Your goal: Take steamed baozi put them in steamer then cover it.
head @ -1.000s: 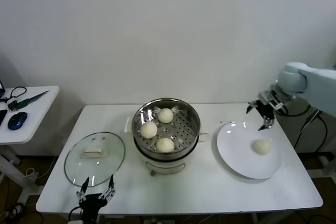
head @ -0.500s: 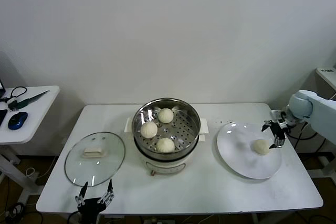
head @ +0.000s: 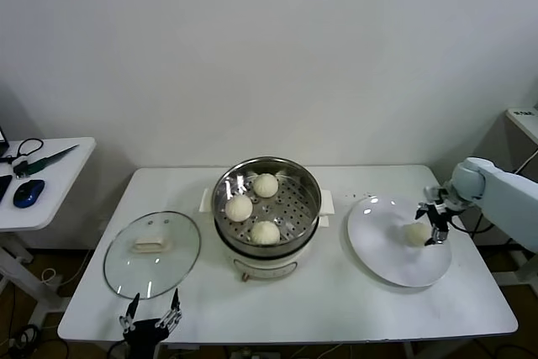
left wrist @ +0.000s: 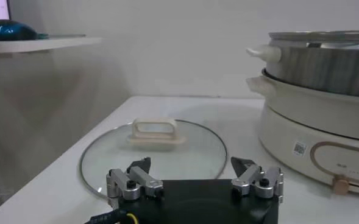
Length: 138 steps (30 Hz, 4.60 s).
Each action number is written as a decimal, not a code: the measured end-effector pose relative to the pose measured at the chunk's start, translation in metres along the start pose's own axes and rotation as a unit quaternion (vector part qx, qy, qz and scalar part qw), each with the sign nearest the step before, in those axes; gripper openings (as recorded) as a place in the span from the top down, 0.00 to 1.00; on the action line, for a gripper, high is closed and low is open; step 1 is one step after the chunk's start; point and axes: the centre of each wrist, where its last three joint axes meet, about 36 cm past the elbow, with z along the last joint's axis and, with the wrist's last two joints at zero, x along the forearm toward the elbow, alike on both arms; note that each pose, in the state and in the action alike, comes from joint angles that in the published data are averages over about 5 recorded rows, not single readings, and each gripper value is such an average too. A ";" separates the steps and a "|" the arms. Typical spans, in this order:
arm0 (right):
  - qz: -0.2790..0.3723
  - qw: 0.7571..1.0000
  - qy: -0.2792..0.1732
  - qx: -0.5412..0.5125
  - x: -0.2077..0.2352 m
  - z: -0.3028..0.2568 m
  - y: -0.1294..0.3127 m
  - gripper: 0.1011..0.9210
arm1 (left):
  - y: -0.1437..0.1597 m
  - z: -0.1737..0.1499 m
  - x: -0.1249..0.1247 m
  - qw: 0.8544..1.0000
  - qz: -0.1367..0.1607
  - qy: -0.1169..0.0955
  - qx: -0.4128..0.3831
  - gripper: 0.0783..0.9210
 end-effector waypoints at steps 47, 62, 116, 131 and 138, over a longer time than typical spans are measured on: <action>0.051 0.988 -0.125 0.072 0.196 -0.345 0.002 0.33 | 0.000 -0.015 0.003 1.000 0.007 -0.018 -0.007 0.12; 0.052 0.994 -0.081 0.055 0.135 -0.362 0.010 0.33 | 0.000 -0.014 0.004 1.000 0.010 -0.016 -0.008 0.12; 0.369 0.706 -0.492 -0.351 0.080 -0.098 0.124 0.12 | 0.021 -0.054 -0.031 0.993 0.010 -0.066 -0.100 0.12; 0.417 0.602 -0.475 -0.488 -0.099 -0.065 0.328 0.12 | 0.048 -0.048 -0.042 0.903 -0.080 -0.132 -0.401 0.12; 0.425 0.587 -0.469 -0.506 -0.133 -0.091 0.382 0.12 | 0.063 -0.024 -0.061 0.811 -0.098 -0.143 -0.559 0.12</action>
